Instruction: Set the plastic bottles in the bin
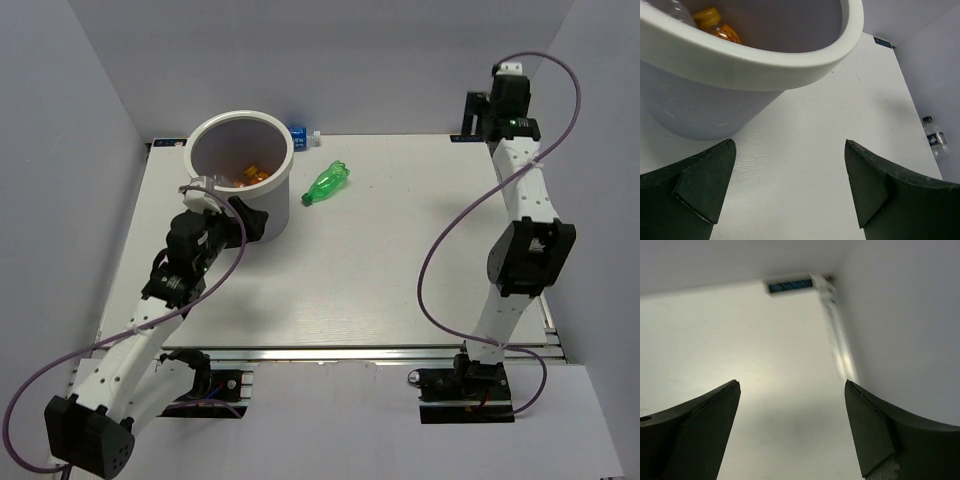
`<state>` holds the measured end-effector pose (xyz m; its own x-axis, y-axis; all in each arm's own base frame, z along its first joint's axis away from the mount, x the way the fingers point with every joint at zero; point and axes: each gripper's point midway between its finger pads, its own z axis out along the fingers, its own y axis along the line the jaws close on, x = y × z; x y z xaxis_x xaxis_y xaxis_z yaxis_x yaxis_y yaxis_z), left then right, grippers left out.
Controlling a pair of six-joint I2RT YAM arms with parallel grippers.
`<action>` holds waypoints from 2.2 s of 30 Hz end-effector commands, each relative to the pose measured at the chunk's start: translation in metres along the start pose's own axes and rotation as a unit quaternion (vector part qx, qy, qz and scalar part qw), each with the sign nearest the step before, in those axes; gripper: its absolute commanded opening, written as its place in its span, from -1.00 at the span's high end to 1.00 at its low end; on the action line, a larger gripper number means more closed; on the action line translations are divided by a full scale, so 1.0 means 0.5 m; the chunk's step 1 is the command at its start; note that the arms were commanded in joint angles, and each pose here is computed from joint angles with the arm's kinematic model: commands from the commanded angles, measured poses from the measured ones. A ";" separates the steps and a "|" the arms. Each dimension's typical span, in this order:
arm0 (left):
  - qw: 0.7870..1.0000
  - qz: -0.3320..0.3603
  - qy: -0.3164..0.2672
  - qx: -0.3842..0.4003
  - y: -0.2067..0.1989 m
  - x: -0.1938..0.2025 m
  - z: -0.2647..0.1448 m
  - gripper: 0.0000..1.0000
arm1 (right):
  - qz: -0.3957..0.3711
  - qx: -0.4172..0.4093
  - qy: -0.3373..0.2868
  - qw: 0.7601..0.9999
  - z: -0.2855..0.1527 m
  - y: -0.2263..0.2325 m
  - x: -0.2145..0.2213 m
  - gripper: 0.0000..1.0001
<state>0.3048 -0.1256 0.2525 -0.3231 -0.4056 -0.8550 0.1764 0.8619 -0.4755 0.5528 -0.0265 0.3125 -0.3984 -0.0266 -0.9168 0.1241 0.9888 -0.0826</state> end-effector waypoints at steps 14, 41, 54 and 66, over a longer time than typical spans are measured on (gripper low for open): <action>0.992 -0.002 0.096 0.078 -0.064 0.092 0.095 -0.96 | -0.201 0.261 0.346 0.879 0.027 -0.355 0.463 -0.79; 0.994 0.010 0.071 0.080 -0.080 0.071 0.153 -0.96 | -0.150 0.248 0.504 0.814 -0.066 -0.401 0.679 -0.70; 0.995 0.007 0.060 0.075 -0.080 0.060 0.145 -0.96 | -0.107 0.254 0.505 0.818 -0.061 -0.423 0.679 0.32; 0.995 0.004 0.042 0.091 -0.095 0.038 0.128 -0.96 | -0.056 0.176 0.457 0.870 -0.051 -0.373 0.567 1.00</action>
<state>0.3507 -0.1926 0.2173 -0.4561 -0.3429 -0.8212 0.3005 0.8092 -0.5048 0.3766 -0.2276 0.0437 -0.9819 0.1563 -0.1066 0.1887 0.8467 -0.4976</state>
